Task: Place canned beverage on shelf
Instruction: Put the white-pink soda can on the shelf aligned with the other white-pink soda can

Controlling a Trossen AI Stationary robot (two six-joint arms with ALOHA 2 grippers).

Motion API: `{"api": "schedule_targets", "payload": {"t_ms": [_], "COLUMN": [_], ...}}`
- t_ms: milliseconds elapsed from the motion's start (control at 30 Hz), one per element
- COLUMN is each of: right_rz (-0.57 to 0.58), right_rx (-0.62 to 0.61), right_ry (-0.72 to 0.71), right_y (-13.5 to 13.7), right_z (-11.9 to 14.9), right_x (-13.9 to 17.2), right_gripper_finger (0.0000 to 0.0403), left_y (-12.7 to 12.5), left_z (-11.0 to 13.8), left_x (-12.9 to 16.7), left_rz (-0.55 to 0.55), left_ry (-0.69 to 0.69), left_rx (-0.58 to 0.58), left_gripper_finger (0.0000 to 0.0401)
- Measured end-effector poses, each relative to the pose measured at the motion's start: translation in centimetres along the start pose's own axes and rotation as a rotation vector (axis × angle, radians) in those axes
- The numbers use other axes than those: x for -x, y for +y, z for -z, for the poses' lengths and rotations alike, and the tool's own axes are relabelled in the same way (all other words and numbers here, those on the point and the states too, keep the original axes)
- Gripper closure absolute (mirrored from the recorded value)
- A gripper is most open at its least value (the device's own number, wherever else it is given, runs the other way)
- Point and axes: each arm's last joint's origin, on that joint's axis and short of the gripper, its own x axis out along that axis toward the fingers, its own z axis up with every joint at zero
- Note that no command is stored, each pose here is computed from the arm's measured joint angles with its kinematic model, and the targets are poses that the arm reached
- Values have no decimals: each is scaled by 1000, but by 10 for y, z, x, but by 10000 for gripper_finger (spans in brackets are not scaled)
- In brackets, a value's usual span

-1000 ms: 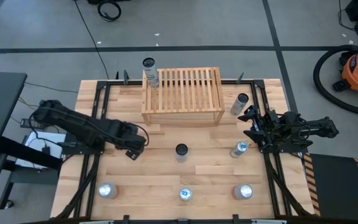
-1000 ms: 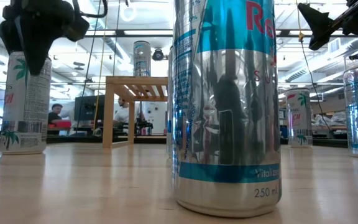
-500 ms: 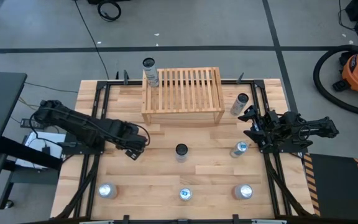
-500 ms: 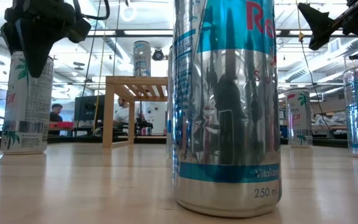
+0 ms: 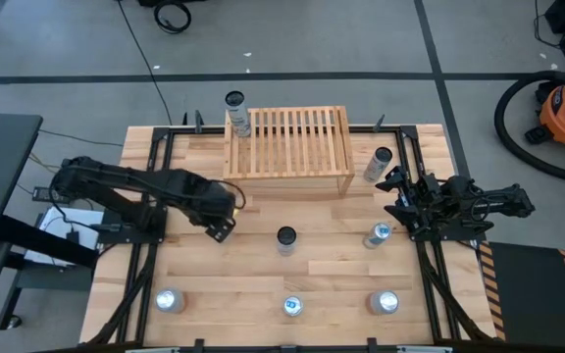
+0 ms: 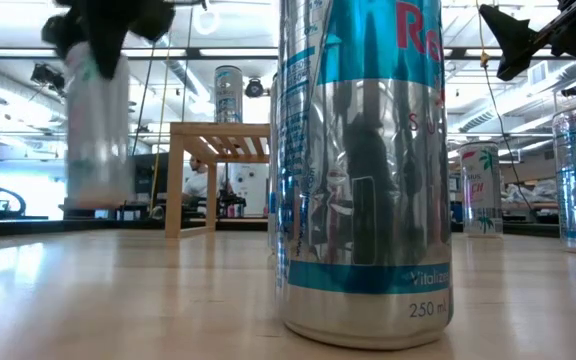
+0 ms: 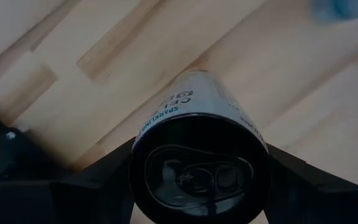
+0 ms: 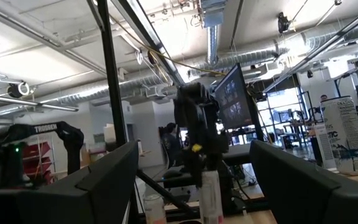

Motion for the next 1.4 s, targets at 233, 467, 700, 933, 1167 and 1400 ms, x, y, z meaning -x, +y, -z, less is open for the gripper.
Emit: {"api": "schedule_targets", "payload": {"t_ms": [233, 467, 700, 933, 1167, 1400], "right_rz": [18, 97, 140, 138, 147, 193], "right_rx": [34, 33, 18, 48, 108, 186], "right_ry": [-4, -22, -29, 9, 88, 209], "right_y": [-1, -3, -3, 0, 2, -5], "right_z": [0, -1, -7, -22, -42, -49], "right_x": [0, 0, -3, -19, -55, -103], "right_gripper_finger": [85, 85, 85, 85, 85, 85], "left_y": [-3, 8, 24, 34, 36, 42], "left_z": [-15, -37, -56, -70, -82, -94], "left_x": [48, 78, 93, 97, 92, 89], "left_rz": [116, 167, 170, 172, 186, 184], "left_ry": [-88, -215, -284, -303, -289, -294], "left_rx": [-7, -7, -2, -9, -39, -40], "left_gripper_finger": [135, 135, 135, 135, 135, 135]}}
